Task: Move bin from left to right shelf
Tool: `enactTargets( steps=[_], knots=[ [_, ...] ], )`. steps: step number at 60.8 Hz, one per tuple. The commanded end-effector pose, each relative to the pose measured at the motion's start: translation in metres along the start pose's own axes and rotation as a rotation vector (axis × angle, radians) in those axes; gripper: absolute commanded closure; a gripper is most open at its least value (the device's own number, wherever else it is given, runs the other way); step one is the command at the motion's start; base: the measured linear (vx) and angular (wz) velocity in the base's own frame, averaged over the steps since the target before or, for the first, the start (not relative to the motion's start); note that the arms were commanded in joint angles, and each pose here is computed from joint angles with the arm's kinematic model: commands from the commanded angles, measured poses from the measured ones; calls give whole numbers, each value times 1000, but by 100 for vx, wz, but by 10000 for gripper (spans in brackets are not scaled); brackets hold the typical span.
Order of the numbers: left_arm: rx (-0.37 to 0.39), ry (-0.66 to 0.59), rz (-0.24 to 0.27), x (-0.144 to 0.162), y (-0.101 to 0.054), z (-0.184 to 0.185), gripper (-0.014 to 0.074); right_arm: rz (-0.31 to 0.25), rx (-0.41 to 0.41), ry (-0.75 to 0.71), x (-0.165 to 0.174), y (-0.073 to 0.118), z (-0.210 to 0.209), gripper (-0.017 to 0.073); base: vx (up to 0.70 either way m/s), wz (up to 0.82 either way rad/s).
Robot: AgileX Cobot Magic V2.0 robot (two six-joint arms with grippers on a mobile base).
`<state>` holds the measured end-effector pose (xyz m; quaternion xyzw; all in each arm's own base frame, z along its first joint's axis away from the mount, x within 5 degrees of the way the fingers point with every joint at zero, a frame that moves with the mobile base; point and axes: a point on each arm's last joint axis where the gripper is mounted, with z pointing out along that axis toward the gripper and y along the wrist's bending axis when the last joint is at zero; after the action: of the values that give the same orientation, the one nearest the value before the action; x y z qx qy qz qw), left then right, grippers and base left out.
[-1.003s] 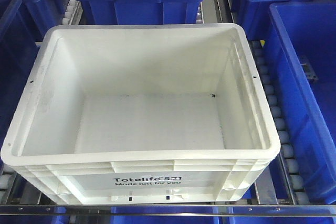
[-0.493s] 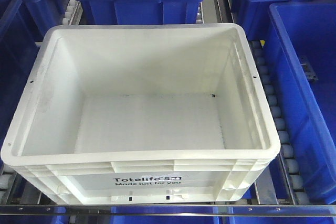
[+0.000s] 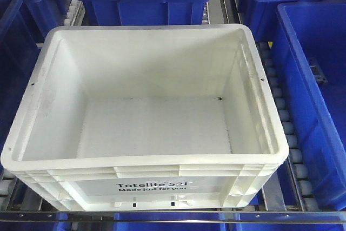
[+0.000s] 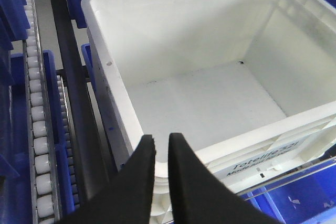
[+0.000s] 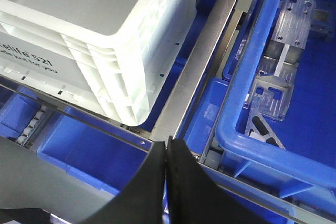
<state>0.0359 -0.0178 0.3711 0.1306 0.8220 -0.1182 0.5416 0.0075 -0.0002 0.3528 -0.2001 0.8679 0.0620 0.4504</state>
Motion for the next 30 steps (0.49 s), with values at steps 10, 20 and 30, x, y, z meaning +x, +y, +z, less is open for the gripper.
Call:
enactTargets(
  steps=[10, 20, 30],
  knots=[
    [-151, -152, 137, 21, 13, 6, 538, -5, 11, -70, -11, -1, -4, 568, 0, 0],
    [-251, -259, 85, 80, 18, 31, 538, -5, 9, -67, -10, -1, -4, 568, 0, 0],
    [-273, -376, 0, 127, 24, 60, 540, -5, 9, -64, -10, -1, -4, 568, 0, 0]
  ],
)
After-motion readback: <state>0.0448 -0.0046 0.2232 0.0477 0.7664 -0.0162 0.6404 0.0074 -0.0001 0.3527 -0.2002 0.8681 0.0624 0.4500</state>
